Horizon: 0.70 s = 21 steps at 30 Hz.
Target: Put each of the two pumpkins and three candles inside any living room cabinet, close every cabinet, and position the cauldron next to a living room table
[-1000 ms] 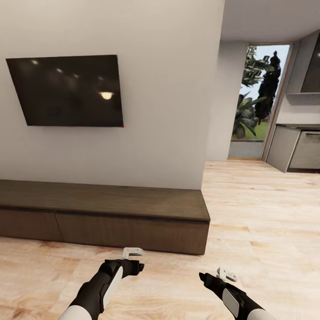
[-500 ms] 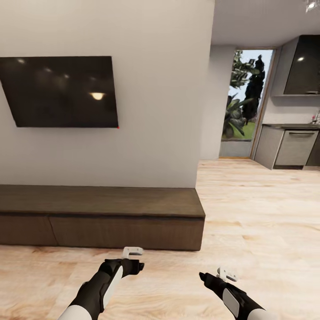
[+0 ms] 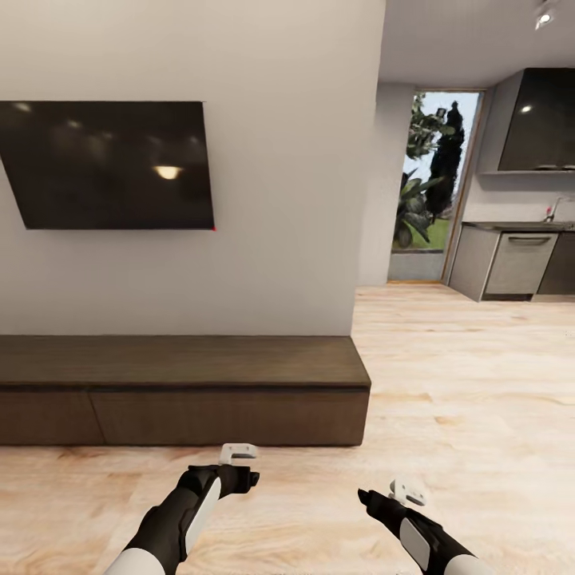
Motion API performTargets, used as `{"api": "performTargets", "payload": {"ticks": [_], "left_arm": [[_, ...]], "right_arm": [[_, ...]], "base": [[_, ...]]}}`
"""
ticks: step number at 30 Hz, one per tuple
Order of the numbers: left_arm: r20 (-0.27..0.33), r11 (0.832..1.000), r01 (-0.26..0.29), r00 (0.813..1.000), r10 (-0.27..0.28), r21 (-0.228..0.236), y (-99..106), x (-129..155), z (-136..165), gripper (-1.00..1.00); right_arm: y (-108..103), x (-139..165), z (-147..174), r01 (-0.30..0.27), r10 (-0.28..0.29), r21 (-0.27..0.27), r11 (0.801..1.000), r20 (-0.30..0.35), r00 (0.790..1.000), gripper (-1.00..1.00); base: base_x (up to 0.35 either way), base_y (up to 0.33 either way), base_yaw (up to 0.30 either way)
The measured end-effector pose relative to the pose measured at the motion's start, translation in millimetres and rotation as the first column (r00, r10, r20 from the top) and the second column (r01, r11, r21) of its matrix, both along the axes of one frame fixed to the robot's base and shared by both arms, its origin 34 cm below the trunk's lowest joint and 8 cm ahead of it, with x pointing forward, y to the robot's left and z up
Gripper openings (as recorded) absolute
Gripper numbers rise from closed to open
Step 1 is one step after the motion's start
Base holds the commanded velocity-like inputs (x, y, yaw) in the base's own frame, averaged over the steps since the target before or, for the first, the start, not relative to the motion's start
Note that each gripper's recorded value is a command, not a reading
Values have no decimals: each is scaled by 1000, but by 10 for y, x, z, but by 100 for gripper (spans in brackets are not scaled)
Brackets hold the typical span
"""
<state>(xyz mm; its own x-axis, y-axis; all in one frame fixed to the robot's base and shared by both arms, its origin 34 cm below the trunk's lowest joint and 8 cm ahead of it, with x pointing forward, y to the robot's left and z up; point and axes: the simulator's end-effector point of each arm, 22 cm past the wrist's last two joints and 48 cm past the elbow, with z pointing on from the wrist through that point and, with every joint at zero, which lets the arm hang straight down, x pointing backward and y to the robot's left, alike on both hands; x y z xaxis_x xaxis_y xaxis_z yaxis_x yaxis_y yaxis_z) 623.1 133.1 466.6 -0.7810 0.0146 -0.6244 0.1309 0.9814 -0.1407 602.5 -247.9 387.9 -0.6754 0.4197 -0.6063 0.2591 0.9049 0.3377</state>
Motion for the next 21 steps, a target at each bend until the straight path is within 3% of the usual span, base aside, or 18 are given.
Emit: {"api": "performTargets", "payload": {"ticks": [12, 21], "left_arm": [[-3, 1000, -1, 1000, 1, 0, 2, -7, -10, 100], [-3, 1000, -1, 1000, 1, 1, 4, -8, -12, 100]], "right_arm": [[-17, 6, 5, -1, 1, -8, 1000, 5, 1000, 100], [5, 5, 3, -8, 8, -16, 1000, 5, 1000, 100]], "base": [[-1, 146, -36], [2, 31, 0]]}}
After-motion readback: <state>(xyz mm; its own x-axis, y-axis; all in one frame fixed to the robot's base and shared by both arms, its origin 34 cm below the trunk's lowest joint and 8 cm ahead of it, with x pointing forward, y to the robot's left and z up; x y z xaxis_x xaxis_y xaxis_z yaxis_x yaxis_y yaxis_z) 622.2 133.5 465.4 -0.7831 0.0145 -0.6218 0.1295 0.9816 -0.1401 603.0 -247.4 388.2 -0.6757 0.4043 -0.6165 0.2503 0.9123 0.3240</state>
